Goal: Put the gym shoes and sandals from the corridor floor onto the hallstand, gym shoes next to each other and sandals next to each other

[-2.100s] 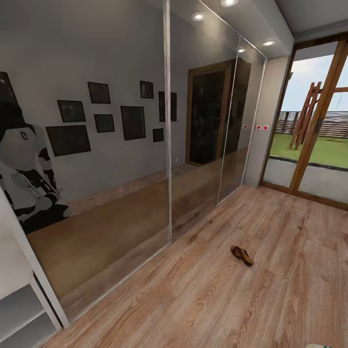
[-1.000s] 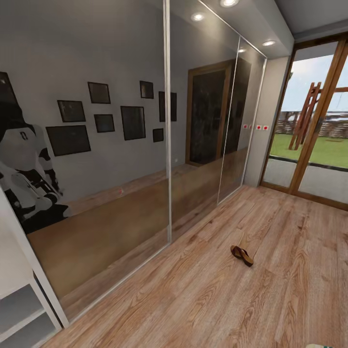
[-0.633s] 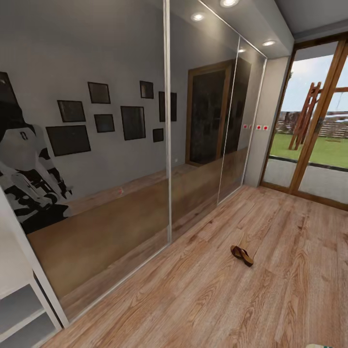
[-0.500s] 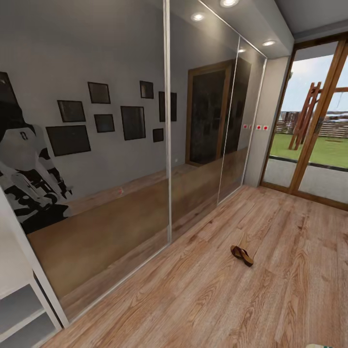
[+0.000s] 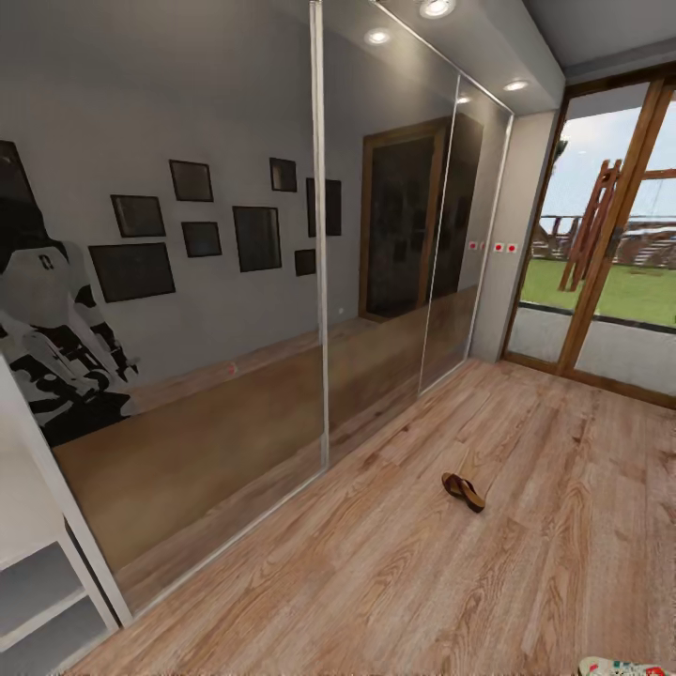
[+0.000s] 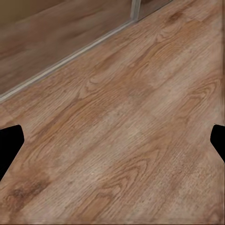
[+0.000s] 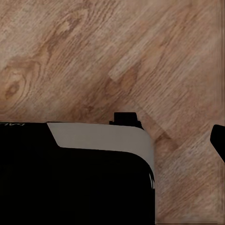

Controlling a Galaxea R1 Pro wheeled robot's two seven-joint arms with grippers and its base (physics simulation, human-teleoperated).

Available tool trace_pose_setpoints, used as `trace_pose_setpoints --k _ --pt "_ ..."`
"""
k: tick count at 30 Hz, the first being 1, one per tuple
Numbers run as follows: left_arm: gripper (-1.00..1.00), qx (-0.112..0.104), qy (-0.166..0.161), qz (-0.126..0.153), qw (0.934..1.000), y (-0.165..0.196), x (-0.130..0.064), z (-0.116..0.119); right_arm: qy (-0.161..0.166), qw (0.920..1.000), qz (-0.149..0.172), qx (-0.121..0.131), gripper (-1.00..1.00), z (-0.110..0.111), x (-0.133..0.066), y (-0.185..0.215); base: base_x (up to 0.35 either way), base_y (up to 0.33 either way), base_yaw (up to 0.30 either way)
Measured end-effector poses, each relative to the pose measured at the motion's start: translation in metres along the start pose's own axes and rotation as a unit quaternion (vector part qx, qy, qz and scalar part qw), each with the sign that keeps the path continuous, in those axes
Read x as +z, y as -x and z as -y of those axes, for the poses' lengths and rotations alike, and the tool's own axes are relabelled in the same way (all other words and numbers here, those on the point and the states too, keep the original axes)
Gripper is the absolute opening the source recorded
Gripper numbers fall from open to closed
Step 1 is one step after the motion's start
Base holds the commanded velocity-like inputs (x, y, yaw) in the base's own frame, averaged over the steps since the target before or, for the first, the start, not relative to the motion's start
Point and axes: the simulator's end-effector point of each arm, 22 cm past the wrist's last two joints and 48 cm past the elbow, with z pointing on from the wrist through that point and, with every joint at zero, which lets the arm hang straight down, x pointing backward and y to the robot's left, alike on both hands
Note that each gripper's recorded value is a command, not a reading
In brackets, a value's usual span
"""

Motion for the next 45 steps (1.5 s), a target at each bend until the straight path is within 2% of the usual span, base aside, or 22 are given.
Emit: trace_pose_setpoints --k 11,45 --pt "1.0 -0.001 0.001 -0.001 1.0 -0.001 0.0 0.0 -0.001 1.0 -0.001 0.0 1.0 -0.001 0.0 -0.001 -0.062 -0.056 0.079" --pt "1.0 0.0 0.003 -0.013 0.9999 -0.01 -0.001 -0.003 -0.003 0.9999 -0.01 0.001 1.0 0.001 0.0 -0.008 0.0 0.0 0.272"
